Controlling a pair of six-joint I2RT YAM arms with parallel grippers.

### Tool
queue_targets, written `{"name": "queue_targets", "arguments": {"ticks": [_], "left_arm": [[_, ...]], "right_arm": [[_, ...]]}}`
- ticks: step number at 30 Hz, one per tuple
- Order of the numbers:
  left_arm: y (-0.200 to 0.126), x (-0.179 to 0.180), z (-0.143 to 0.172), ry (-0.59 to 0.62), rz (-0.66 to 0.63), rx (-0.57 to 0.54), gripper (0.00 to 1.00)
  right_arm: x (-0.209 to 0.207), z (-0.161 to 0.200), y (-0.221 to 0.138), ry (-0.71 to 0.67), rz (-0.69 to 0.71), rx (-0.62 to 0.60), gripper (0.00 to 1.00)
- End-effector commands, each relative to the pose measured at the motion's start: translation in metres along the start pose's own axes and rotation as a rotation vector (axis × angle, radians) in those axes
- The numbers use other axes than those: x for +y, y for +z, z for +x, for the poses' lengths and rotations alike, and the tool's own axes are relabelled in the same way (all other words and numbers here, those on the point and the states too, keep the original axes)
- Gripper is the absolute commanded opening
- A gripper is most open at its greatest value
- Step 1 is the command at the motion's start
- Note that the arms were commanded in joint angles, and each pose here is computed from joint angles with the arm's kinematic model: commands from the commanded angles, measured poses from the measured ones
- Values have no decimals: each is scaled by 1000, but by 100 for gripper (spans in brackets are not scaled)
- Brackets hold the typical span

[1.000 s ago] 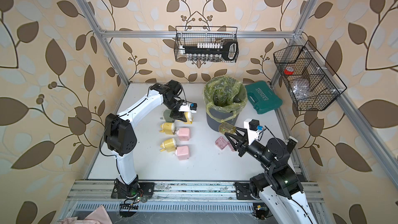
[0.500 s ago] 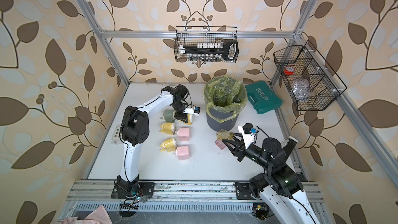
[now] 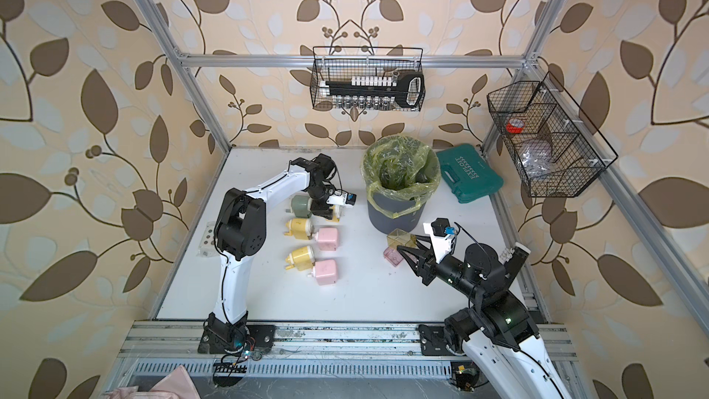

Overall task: Take out the pencil sharpener tray and clean the shavings
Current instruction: Place the pencil sharpener at the center of the board.

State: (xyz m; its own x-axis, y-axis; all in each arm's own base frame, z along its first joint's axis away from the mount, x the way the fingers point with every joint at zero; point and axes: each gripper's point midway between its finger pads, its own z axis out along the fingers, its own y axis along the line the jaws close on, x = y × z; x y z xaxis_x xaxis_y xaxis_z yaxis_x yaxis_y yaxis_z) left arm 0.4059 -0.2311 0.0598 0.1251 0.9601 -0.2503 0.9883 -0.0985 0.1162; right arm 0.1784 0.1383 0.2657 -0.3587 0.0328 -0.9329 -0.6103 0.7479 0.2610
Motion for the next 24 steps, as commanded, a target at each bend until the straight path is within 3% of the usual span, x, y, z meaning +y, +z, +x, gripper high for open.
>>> {"name": "queue_targets", "arguments": {"ticks": [1,9,10,11,12,16,24], "left_arm": [[-3,-2,-6,16,-11,-1,65],[-8,0,-13,55,-63,15,72],[-9,0,-15,60,-69,15,81],[-12,1,-17,65,-79,14,96],[-15,1,-20,71,-89,15,99],[-21,-1,-31,87,-119,-2,99],[-39,1,-41,79,-198,-52,99]], "right_arm": [[-6,-3,-4,1,45,-5,0],[-17,-8,-7,35,115,-23,0],[-21,-8,-8,48,144,-25,0],[-29,-8,-10,61,188,-27,0],[-37,-6,-13,71,237,-25,0],[-71,1,-28,131,456,0,0],[-92,22,-43,284,623,64,0]]}}
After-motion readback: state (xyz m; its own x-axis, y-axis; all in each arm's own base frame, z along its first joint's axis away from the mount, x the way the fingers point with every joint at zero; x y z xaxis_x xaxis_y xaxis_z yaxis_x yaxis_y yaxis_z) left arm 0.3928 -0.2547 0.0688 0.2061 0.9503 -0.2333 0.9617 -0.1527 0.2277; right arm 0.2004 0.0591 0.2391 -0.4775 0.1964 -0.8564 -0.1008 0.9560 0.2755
